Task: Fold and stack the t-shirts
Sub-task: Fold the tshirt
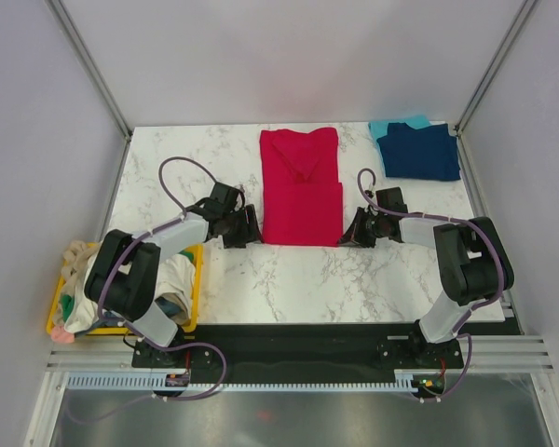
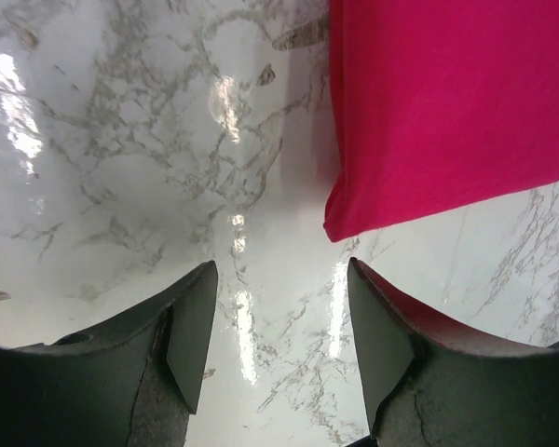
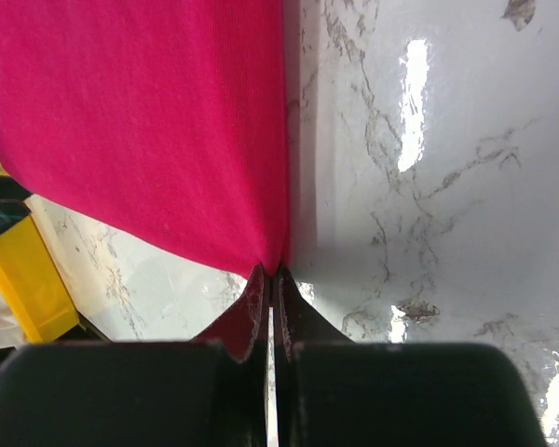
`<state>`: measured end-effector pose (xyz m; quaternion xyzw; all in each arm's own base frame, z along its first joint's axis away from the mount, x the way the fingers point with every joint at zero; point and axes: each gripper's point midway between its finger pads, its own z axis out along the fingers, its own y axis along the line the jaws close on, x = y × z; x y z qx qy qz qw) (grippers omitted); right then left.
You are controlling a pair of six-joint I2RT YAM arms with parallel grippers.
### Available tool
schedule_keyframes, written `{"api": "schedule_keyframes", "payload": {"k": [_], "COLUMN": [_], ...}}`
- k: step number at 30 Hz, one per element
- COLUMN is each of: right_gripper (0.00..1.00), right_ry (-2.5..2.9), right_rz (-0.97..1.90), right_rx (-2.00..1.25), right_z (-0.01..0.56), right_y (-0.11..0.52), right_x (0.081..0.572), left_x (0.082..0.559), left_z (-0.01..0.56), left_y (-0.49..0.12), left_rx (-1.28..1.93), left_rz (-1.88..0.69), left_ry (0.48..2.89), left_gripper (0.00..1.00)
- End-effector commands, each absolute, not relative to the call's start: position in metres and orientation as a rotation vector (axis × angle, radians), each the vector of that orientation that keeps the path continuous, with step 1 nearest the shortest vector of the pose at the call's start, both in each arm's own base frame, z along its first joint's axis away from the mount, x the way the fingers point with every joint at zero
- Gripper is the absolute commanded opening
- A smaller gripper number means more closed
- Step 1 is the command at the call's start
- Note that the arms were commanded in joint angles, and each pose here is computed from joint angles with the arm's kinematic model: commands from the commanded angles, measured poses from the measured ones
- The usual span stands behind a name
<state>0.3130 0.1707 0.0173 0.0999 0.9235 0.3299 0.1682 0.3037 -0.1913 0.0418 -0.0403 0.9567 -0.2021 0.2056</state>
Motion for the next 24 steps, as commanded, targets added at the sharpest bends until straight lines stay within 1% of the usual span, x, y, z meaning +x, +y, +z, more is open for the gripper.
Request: {"api": "schedule_keyframes", "payload": {"k": [1,4,8,13,17,19,20,21,23,24], "right_gripper": [0.0,0.0,0.0,0.0,0.0,0.0,0.0,0.0,0.0,0.0], "right_ry": [2.599,2.603,2.604,2.617,2.618,2.621,2.621,2.625,2.629,2.628], "right_rz": [0.951,0.949,0.948,0.947,0.949,0.948,0.948,0.949,0.947,0.948], "right_rx": [0.249,0.249,0.246,0.246,0.241,0.237,0.239,0.238,0.238,0.238], "right_z": [0.022,0.021,0.021,0.016,0.016,0.015,0.015,0.013,0.012,0.013], "right_y": [0.171,0.171,0.171,0.171,0.172,0.172,0.172,0.172,0.172,0.172], "right_x": [0.314,0.314,0.314,0.313,0.315,0.316,0.317,0.316,0.316,0.316], "left_x": [0.311,0.31,0.313,0.317,0.319,0.322,0.322,0.323,0.325,0.326], "left_z": [0.057,0.056,0.057,0.047,0.028,0.026,0.023,0.024,0.027,0.029], "left_y": [-0.219,-0.23,-0.238,-0.238,-0.236,-0.237,-0.237,-0.24,-0.242,-0.243], "left_rx": [-0.079,-0.071,-0.058,-0.058,-0.075,-0.078,-0.079,-0.075,-0.077,-0.078], "left_rz": [-0.734,-0.804,-0.832,-0.798,-0.755,-0.753,-0.754,-0.77,-0.786,-0.788], "left_ry": [2.563,2.551,2.527,2.54,2.582,2.576,2.583,2.579,2.564,2.558], "left_gripper": [0.65,0.65,0.64,0.61,0.59,0.56,0.54,0.48,0.42,0.33]}}
